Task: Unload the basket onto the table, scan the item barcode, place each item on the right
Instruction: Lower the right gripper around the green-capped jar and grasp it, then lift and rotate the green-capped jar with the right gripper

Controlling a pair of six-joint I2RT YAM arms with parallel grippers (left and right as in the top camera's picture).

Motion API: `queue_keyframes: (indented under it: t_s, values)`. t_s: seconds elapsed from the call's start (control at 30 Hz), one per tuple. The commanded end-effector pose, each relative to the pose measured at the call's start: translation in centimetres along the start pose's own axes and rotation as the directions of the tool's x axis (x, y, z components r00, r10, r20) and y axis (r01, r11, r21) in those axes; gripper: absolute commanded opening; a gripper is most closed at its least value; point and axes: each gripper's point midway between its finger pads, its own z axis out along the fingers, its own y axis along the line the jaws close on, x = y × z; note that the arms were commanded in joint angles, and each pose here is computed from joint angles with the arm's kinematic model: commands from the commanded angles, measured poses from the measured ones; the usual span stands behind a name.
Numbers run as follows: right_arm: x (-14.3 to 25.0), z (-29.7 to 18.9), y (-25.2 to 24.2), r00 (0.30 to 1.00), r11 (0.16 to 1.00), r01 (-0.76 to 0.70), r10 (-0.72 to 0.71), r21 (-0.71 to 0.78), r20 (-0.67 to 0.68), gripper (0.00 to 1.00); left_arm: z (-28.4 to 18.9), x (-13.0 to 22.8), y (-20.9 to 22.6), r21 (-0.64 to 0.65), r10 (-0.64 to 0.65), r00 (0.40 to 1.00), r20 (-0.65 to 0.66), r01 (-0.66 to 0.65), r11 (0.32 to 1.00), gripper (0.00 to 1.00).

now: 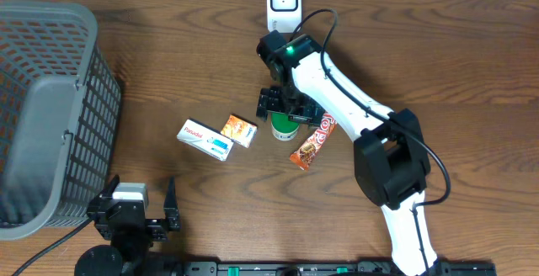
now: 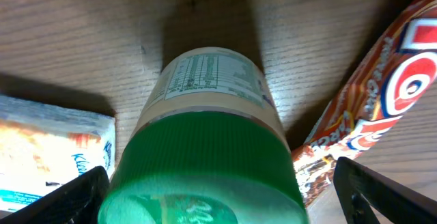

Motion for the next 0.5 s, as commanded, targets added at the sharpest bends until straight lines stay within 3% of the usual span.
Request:
queue_keyframes:
  t_s: [0.0,0.2,0.47]
  values:
    - [0.67,2.12,0.02,0.996,0.997,-0.068,0.07,0.025,-0.057,0.98,-0.06,-0.02,-0.08,0.005,-0.004,1.0,0.006,0.004,1.0,0.93]
    - [0.7,2.43,0.37,0.985,0.987,-0.158,0.159,0.019,-0.063,0.97,-0.06,-0.02,-0.08,0.005,-0.004,1.0,0.006,0.004,1.0,0.93]
    - [0.53,2.58,0.88,0.989,0.99,-0.143,0.143,0.014,-0.039,0.96,-0.06,-0.02,-0.08,0.005,-0.004,1.0,0.006,0.004,1.0,0.93]
